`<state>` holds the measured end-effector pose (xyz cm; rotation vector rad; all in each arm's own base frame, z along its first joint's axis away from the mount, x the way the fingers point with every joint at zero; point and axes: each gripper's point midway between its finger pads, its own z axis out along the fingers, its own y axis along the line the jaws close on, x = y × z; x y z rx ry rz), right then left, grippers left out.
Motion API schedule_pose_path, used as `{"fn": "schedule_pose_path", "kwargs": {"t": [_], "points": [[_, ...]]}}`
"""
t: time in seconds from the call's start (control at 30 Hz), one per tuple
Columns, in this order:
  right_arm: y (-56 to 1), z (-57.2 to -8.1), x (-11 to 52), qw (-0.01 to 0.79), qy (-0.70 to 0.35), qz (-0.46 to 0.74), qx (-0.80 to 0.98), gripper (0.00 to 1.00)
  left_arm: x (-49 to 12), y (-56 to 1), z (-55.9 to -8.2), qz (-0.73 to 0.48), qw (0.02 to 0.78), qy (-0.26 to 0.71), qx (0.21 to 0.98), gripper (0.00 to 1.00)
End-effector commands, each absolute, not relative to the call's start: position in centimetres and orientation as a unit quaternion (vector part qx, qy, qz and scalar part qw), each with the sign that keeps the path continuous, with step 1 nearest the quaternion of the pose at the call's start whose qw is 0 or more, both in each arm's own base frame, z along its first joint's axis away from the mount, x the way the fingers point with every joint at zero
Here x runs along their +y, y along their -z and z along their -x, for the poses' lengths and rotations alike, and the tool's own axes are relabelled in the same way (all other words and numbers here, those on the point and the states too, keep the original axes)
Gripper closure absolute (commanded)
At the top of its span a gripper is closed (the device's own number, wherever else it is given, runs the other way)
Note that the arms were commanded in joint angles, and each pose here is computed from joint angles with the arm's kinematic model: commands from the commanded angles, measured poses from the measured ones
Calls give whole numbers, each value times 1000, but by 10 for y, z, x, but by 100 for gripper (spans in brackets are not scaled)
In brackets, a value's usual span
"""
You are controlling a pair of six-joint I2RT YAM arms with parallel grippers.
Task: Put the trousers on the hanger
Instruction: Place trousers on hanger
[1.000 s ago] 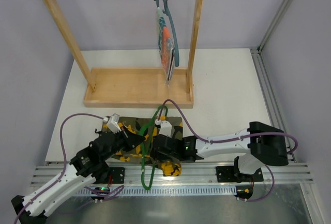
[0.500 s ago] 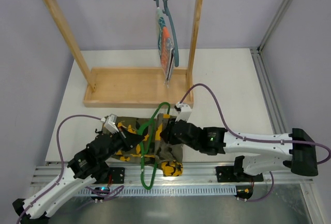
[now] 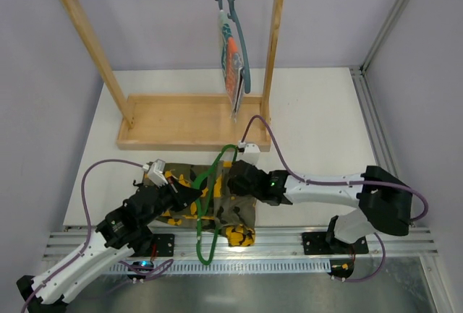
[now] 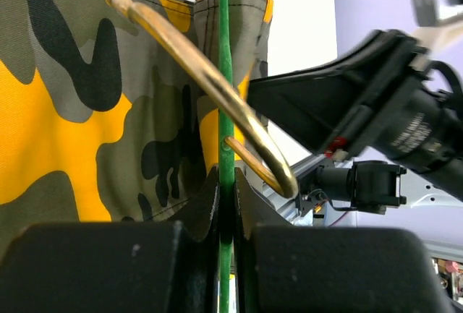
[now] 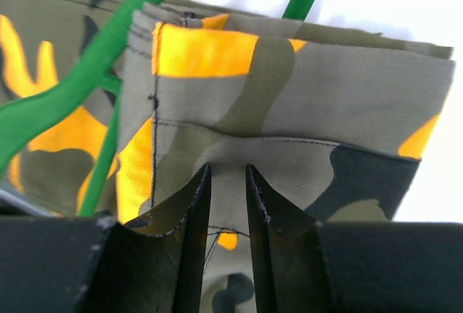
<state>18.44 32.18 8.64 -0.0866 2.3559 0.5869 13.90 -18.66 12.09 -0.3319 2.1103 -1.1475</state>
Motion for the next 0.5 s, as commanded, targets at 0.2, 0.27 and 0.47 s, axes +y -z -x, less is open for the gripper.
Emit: {"fn": "schedule_pose_path", "kwargs": {"t": [0.2, 0.27, 0.47], "points": [[-75, -194, 371, 334, -249, 37, 909, 71, -202, -165, -144, 82, 395, 500, 766, 99], [-68, -194, 373, 327, -239, 39, 914, 71, -206, -173, -141, 63, 399, 509, 760, 100], [-54, -191, 378, 309, -222, 46, 924, 71, -219, -185, -135, 16, 396, 534, 747, 100]]}}
